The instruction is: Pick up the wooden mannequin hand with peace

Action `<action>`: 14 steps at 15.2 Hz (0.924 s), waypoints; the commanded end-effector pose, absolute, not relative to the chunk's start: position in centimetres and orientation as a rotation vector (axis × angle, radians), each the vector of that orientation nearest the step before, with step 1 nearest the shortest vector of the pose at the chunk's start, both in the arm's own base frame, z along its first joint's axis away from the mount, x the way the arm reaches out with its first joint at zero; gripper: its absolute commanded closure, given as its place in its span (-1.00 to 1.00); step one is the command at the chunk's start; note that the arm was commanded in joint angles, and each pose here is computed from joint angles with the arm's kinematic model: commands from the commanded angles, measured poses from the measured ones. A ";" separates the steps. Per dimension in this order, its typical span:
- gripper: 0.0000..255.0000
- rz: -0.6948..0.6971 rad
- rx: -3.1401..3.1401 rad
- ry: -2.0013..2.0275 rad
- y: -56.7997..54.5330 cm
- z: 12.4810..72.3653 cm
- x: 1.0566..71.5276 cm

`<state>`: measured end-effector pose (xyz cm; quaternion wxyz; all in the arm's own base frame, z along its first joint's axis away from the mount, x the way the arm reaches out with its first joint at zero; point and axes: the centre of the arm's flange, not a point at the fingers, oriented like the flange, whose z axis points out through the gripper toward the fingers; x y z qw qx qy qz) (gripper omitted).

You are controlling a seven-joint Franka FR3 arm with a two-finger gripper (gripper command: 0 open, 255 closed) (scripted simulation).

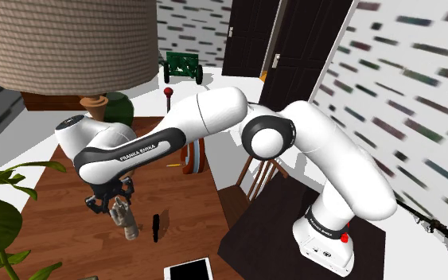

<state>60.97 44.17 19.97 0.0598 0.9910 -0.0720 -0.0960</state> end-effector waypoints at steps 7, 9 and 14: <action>1.00 -0.293 2.998 -0.218 44.2 23.5 60.9; 1.00 -0.293 2.998 -0.218 44.2 24.6 60.9; 1.00 -0.293 2.998 -0.218 44.2 27.2 60.9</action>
